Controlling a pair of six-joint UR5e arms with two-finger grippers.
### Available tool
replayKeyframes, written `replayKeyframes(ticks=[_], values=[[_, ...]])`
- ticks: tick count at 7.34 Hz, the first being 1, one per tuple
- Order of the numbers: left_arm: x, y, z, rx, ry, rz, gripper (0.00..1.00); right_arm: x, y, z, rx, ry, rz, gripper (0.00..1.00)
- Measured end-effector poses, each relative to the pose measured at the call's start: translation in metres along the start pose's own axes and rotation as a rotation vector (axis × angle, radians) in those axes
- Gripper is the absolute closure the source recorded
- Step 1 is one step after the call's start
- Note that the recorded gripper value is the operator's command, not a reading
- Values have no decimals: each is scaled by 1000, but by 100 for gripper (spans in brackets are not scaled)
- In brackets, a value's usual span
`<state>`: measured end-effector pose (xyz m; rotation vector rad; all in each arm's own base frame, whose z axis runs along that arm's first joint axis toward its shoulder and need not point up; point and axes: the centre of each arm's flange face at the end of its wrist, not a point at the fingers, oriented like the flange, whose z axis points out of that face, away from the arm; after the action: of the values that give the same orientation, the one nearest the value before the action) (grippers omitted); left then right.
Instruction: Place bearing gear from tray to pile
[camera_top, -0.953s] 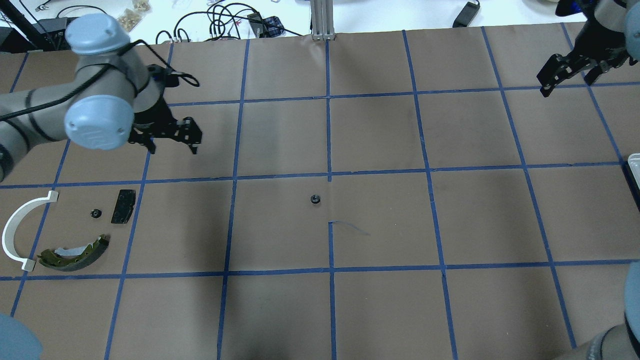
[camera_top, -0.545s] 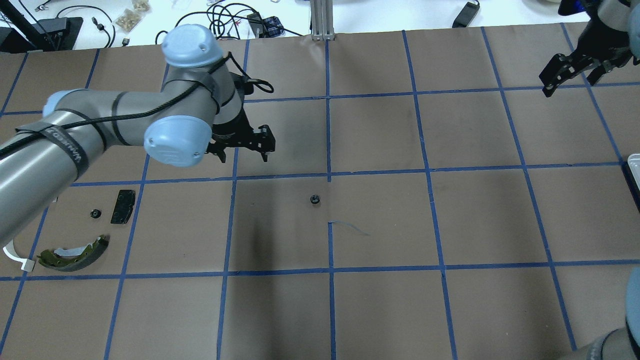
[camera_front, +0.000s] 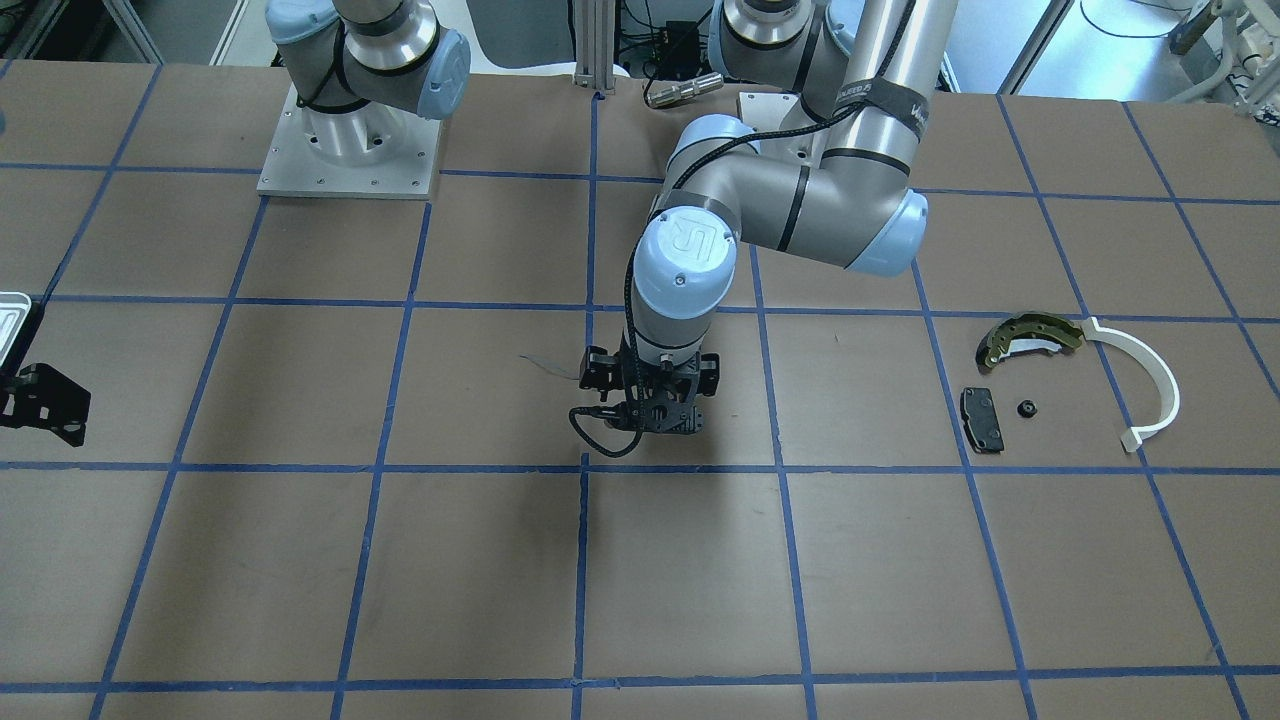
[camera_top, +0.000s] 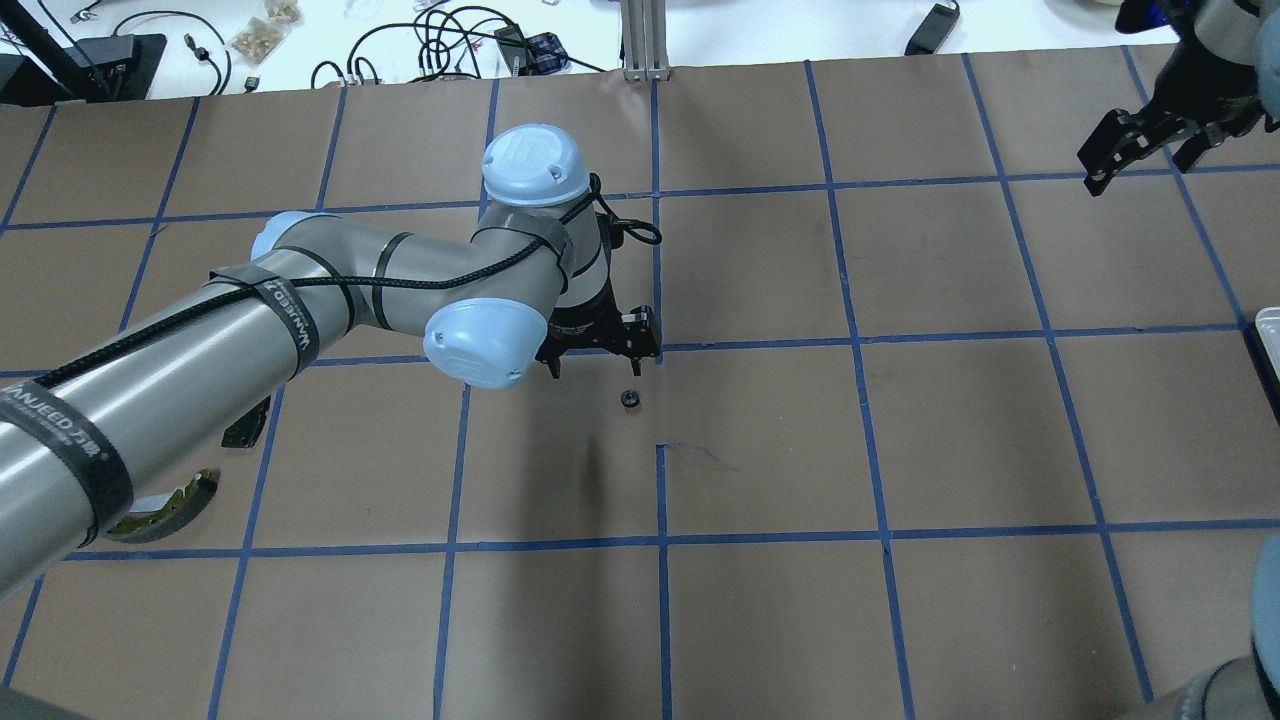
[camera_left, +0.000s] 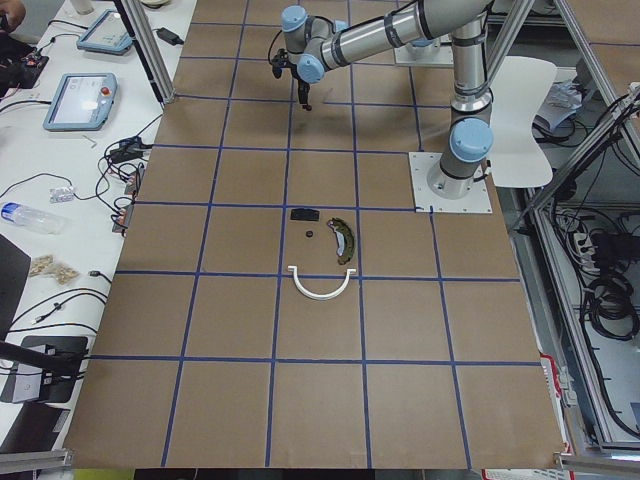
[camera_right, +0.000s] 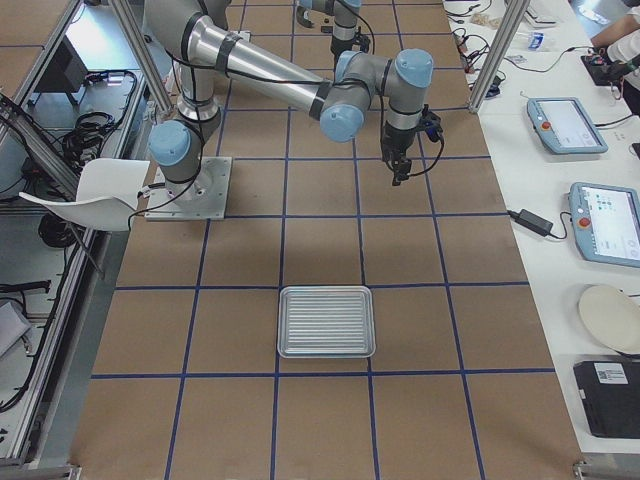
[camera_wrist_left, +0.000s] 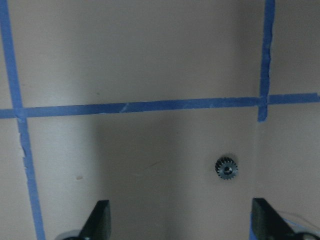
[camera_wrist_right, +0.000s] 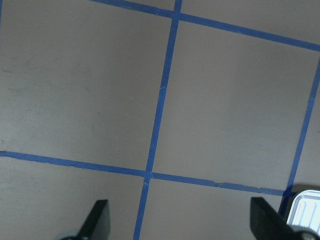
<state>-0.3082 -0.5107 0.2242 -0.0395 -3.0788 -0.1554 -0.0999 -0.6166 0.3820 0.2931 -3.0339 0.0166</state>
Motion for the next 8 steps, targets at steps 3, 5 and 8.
replayKeyframes(ticks=[3, 5, 8], values=[[18, -6, 38, 1, 9, -8, 28, 1, -2, -4, 9, 1, 2, 0], [20, -7, 51, -10, 7, -5, 42, 0, 0, -1, 1, -2, 1, 0], [20, -7, 55, -16, 6, -6, 69, 0, -1, 1, 1, -3, -1, 0]])
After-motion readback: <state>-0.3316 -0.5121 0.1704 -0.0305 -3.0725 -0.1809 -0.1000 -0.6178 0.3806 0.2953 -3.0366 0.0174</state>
